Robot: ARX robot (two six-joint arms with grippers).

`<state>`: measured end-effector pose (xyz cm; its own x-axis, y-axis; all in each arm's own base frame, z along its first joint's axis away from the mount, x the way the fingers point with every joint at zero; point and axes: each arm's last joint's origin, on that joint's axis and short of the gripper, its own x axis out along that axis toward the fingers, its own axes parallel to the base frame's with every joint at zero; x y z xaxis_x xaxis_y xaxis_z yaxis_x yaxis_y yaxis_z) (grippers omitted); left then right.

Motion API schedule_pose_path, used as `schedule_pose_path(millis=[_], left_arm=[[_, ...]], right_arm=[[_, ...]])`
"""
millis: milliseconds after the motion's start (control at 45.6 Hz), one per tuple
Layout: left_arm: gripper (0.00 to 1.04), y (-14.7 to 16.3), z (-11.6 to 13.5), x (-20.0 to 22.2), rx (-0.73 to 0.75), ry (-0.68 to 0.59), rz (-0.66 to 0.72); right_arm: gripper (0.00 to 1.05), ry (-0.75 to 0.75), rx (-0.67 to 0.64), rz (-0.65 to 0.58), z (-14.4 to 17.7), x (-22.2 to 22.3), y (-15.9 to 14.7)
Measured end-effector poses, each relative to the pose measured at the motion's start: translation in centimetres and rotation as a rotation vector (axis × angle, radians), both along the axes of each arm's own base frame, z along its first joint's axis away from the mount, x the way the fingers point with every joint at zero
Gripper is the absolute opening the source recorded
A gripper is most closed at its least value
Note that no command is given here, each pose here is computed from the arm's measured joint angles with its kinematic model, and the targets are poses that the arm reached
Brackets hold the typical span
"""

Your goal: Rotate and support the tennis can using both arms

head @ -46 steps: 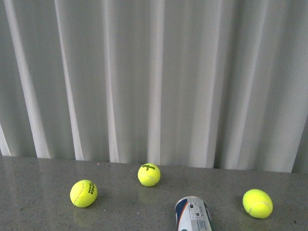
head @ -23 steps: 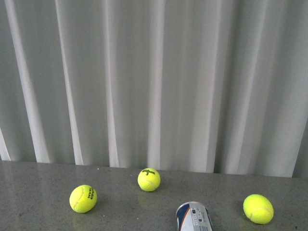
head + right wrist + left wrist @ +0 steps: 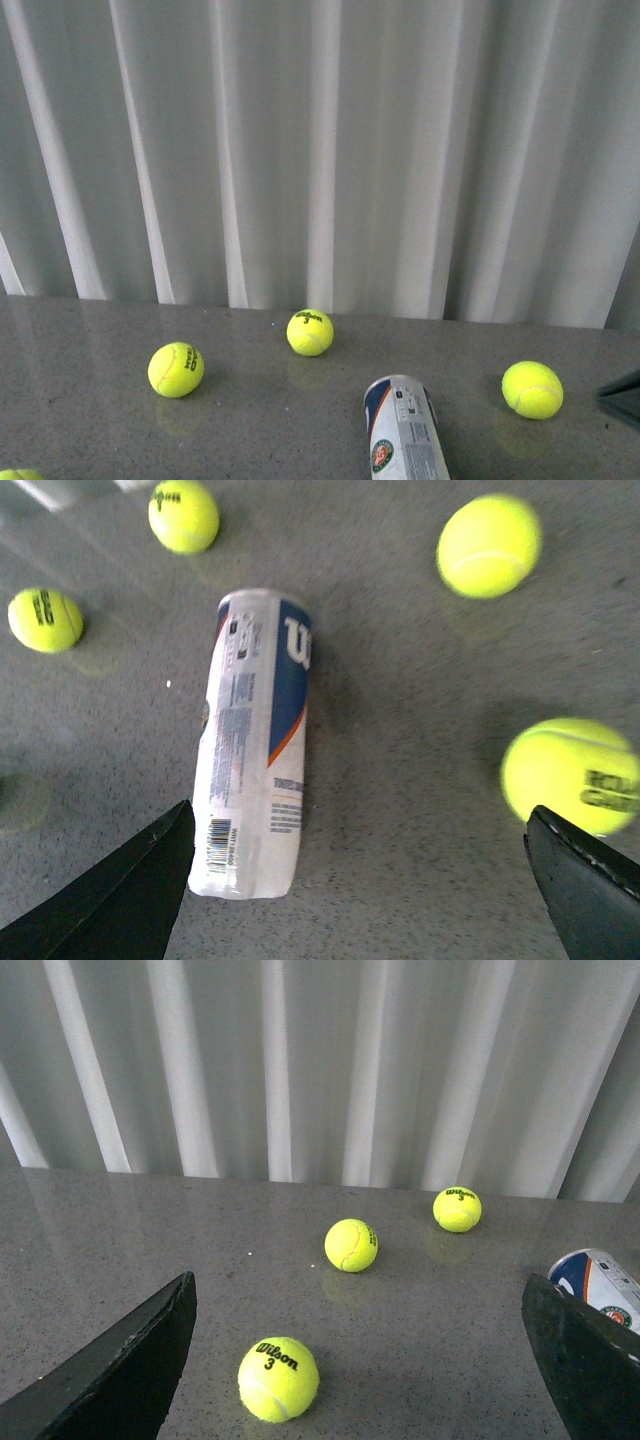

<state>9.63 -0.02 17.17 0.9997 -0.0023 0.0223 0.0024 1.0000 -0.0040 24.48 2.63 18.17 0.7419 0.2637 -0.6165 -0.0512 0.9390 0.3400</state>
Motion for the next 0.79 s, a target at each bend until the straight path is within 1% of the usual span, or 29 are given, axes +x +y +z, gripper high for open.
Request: schedule_pose_path(millis=[88,307,461,570,702,790], left_arm=[[0.98,0.0,0.0,0.0,0.0,0.0,0.0],[0.98,0.0,0.0,0.0,0.0,0.0,0.0],[0.98,0.0,0.0,0.0,0.0,0.0,0.0],[0.98,0.0,0.0,0.0,0.0,0.0,0.0],[0.98,0.0,0.0,0.0,0.0,0.0,0.0],[0.98,0.0,0.0,0.0,0.0,0.0,0.0]], right_arm=[[0.98,0.102,-0.002,0.048,-2.0,2.9,2.2],[0.98,0.193,-0.038,0.094,-4.8,6.9,5.1],[0.98,0.225,-0.048,0.112,-6.0,8.4,6.2],[0.98,0.231,-0.032,0.161,-6.7,9.5,7.2],[0.98,0.235,-0.041,0.189,-7.3,10.4,8.0],[0.98,0.251,-0.055,0.188,-8.1,11.2,8.4]])
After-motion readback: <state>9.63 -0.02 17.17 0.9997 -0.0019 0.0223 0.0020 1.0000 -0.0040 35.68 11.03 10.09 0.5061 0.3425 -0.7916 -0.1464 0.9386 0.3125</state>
